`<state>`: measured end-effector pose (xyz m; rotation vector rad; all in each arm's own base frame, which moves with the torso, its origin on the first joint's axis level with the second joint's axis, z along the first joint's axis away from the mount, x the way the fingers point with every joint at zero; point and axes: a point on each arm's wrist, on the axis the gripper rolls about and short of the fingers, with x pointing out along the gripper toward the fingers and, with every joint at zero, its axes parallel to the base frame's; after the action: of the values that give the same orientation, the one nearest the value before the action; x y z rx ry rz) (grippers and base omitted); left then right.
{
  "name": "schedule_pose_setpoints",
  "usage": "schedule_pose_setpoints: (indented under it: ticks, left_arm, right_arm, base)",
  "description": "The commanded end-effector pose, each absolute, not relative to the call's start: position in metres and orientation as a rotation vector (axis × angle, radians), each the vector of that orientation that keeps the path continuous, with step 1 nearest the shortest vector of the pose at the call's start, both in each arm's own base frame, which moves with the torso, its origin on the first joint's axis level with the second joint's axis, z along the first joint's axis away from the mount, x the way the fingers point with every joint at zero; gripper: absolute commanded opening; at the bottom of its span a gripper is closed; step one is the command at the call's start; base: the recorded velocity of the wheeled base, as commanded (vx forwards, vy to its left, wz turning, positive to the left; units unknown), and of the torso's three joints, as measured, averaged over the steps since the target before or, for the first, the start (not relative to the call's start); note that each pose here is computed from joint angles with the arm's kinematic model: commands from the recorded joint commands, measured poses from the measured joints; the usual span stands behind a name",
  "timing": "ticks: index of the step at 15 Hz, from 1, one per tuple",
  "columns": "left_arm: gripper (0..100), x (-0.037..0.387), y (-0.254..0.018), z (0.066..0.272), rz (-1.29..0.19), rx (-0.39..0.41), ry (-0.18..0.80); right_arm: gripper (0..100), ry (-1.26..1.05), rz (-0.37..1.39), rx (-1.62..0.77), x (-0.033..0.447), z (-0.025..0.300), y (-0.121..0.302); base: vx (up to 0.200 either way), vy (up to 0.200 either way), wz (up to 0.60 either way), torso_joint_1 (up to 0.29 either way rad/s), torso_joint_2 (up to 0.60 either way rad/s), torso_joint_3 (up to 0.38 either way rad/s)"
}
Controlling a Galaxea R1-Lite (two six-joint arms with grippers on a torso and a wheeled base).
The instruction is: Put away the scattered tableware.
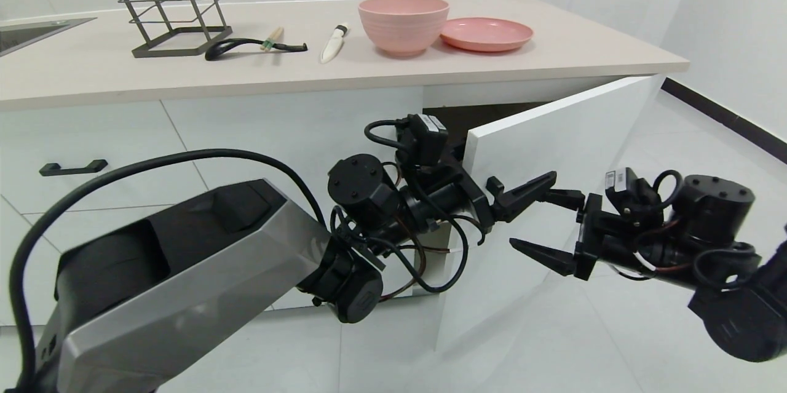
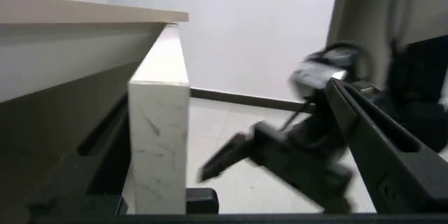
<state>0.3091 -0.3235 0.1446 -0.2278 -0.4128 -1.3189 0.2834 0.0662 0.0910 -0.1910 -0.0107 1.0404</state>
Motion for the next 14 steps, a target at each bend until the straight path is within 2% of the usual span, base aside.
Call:
schedule_pose_setpoints:
  ticks: [1,7,12,14]
  left_arm:
    - [100,0.314,-0.319,0.142,-1.259,-0.236,-0.399]
    - [100,0.321,-0.308,0.122,-1.210,-0.217,-0.334]
    - [100,0.306,-0.319,0.110,-1.250,-0.205,-0.291]
    - [100,0.288,-0.327,0.105,-1.290,-0.204,-0.249]
  right_arm:
    - [100,-0.053,1.014,-0.211,0.235,0.118,0.056]
    - [100,-0.222,0.926,-0.282,0.178,0.158,0.045]
    - [100,-0.383,0.847,-0.325,0.153,0.188,0.039]
    - [100,-0.448,0.757,-0.332,0.148,0.205,0.034]
  base:
    - [0.000,0.000,0.00,0.000,0.00,0.000]
    - [0.000,0.000,0.00,0.000,0.00,0.000]
    - [0.000,0.000,0.00,0.000,0.00,0.000]
    - [0.000,0.000,0.00,0.000,0.00,0.000]
